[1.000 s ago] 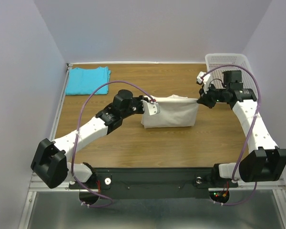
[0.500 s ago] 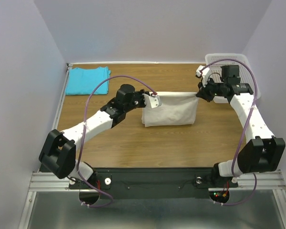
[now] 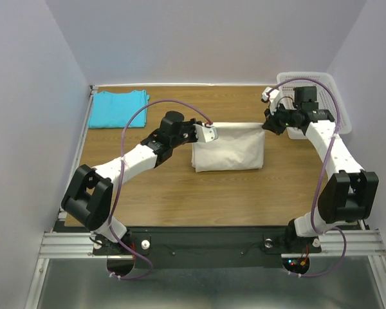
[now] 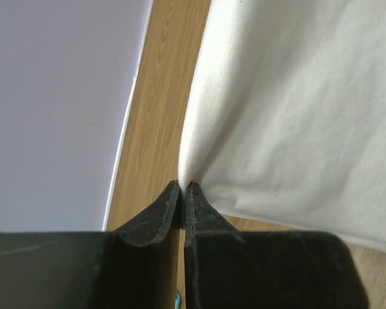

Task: Fold and stack the t-shirts
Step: Fold the tshirt

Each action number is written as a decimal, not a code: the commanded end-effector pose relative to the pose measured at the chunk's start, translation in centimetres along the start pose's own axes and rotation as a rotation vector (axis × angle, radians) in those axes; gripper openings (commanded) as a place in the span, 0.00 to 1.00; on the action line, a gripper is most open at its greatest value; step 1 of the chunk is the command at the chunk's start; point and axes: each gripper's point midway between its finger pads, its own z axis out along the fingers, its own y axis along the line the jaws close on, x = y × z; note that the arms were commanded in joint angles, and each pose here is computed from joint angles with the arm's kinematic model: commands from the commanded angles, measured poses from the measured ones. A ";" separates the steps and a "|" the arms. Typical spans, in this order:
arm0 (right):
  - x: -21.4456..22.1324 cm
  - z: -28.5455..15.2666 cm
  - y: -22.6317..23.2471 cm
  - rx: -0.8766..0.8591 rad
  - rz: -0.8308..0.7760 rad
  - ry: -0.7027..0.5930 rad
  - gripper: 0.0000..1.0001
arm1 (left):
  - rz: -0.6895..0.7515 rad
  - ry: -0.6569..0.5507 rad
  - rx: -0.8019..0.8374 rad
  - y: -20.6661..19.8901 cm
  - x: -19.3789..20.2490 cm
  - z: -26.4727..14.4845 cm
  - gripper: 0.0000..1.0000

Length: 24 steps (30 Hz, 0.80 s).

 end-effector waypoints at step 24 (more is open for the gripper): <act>-2.6 1.8 -5.9 0.142 -0.036 -0.067 0.01 | -0.001 0.019 -0.166 5.4 0.5 2.7 0.00</act>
